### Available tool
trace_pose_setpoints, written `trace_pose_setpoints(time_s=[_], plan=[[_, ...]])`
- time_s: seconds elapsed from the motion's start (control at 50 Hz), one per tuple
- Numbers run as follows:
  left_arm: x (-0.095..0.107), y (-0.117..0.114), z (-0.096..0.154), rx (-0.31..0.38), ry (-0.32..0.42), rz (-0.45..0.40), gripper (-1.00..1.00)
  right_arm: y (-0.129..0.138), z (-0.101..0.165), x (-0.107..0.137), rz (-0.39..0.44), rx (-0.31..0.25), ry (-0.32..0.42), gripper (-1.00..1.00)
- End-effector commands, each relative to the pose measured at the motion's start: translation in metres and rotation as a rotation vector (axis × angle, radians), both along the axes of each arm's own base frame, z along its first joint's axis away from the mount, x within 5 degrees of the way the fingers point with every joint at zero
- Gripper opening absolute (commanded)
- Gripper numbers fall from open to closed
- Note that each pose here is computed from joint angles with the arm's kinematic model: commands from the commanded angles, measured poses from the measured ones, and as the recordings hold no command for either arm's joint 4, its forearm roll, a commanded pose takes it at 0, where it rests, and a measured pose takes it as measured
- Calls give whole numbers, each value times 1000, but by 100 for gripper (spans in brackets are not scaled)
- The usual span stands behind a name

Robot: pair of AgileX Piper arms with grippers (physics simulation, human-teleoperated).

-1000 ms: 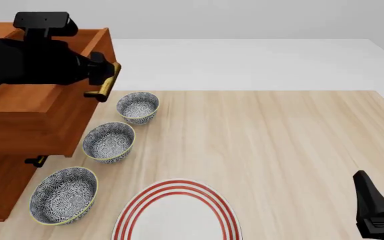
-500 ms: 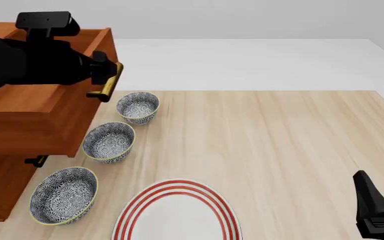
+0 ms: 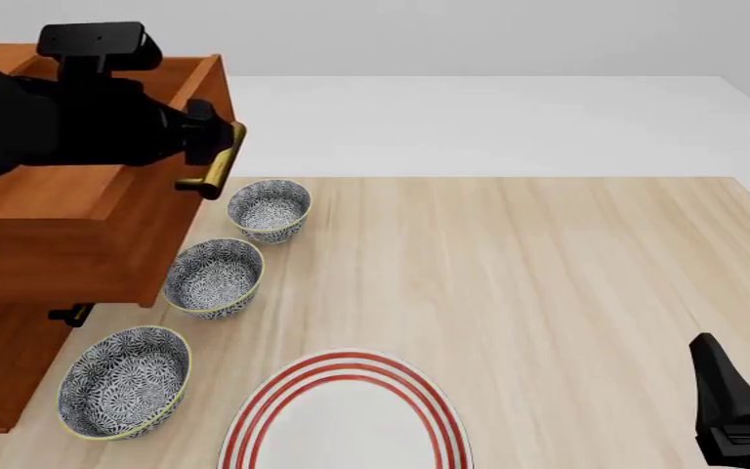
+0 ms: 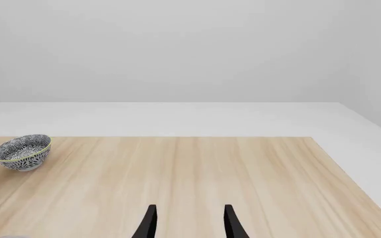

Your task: Open the top drawer of the cabinet.

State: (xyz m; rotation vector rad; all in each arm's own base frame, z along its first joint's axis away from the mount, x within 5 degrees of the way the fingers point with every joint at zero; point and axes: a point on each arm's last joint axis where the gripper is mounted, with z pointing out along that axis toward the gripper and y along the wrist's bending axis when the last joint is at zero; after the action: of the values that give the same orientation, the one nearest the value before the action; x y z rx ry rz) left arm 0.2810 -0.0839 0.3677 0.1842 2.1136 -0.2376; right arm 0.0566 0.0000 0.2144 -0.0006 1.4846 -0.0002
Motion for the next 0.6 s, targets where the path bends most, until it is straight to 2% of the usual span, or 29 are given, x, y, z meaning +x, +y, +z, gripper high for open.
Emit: trace_pose_setpoints(time_s=[0.02,0.6], plan=[[9,-16,-67,146,185,-109,100,0,0,0,0,0,0,100],[5,-22,-73,146,194,-127,100,0,0,0,0,0,0,100]])
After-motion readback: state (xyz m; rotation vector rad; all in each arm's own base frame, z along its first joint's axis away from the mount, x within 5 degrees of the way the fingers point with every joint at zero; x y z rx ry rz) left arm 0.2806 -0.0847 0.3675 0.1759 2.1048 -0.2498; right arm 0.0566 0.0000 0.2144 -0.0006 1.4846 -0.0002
